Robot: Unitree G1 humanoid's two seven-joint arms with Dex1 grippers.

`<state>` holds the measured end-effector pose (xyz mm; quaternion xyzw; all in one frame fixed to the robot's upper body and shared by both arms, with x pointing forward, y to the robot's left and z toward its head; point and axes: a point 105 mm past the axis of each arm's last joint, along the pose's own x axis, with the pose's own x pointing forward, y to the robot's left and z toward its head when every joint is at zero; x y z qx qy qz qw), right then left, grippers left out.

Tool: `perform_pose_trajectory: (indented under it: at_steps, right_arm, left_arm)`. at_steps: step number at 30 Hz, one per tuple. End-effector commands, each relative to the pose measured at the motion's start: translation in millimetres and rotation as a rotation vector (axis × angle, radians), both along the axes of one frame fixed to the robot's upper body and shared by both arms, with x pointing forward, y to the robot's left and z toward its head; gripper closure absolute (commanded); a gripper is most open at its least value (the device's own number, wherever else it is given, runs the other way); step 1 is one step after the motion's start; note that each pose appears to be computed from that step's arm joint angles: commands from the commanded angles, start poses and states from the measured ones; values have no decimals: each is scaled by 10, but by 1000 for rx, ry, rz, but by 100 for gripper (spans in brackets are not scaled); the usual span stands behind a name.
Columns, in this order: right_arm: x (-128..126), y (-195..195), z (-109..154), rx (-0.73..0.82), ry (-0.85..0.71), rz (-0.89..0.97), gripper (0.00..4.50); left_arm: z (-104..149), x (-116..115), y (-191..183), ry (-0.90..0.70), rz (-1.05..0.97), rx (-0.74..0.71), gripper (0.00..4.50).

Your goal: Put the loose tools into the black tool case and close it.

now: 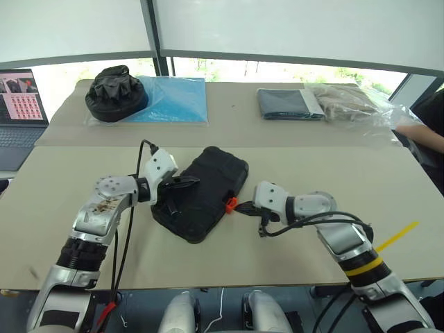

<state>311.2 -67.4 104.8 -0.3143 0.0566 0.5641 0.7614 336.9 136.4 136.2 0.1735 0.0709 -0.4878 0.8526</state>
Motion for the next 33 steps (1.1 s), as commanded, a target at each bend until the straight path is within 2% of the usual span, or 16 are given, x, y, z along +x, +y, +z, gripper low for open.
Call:
perform_pose_trajectory:
  at_steps: [1,11,25,33]
  right_arm:
    - [34,141,124,20,-40,41,450]
    - [85,231,156,86,-37,28,450]
    - [-105,227,516,181,-23,65,450]
    - [-82,213,454,194,-3,36,450]
  left_arm:
    - [-248,-43,20,84,10,36,449]
    - [-296,-59,29,98,13,38,449]
    - [-355,-65,31,109,6,51,449]
    - [-376,-55,20,110,1,52,449]
